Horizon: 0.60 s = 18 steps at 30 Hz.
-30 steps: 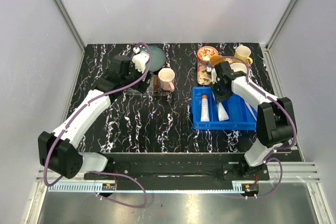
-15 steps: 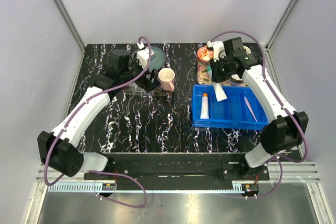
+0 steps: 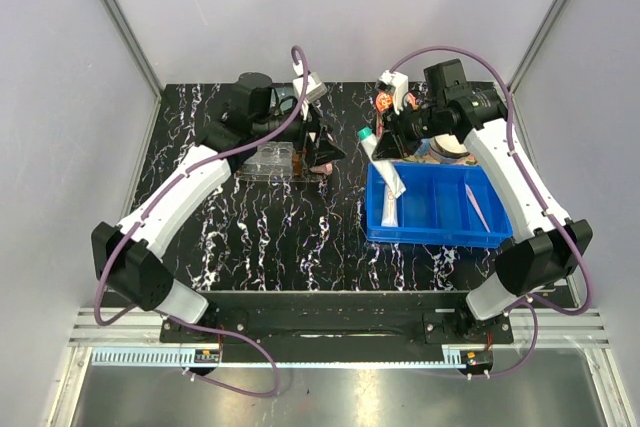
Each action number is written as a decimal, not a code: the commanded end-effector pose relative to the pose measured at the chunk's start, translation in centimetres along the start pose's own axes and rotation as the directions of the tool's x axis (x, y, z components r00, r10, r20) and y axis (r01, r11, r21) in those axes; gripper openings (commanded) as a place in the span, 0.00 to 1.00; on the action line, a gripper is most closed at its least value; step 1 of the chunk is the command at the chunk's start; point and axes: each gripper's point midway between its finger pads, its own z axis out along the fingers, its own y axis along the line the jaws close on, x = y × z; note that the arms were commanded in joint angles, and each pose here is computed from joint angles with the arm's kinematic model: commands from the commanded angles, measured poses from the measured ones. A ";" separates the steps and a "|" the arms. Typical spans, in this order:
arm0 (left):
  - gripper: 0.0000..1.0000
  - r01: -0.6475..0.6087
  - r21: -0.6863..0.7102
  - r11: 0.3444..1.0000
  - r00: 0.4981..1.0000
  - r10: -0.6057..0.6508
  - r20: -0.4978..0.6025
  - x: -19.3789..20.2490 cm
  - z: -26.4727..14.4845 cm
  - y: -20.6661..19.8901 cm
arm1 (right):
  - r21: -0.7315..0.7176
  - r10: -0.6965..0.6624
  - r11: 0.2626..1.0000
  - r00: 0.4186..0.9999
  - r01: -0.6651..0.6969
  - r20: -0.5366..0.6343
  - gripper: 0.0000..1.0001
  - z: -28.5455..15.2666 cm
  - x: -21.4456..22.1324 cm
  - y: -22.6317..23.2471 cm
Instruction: Prepare toiletry sets of a toothbrush and toothpaste on the tray
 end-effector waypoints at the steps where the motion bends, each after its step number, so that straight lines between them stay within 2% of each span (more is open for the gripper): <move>1: 0.95 -0.056 0.116 0.992 0.994 0.045 0.099 -3.5 0.9 -1.8 | -0.143 -0.102 0.983 0.990 0.116 0.099 0.07 -1.8 -2.5 4.6; 6: 0.97 -0.016 0.199 0.980 0.995 -0.003 0.096 -3.7 2.3 -2.9 | -0.174 -0.118 0.975 0.987 0.137 0.113 0.07 -2.0 -2.9 5.7; 13: 0.98 0.009 0.243 0.970 0.995 -0.034 0.099 -4.2 3.2 -3.5 | -0.193 -0.117 0.971 0.987 0.137 0.110 0.07 -1.8 -2.7 6.2; 18: 0.90 0.018 0.254 0.967 0.994 -0.045 0.103 -4.6 3.4 -3.6 | -0.199 -0.117 0.971 0.988 0.136 0.102 0.08 -1.6 -2.3 6.2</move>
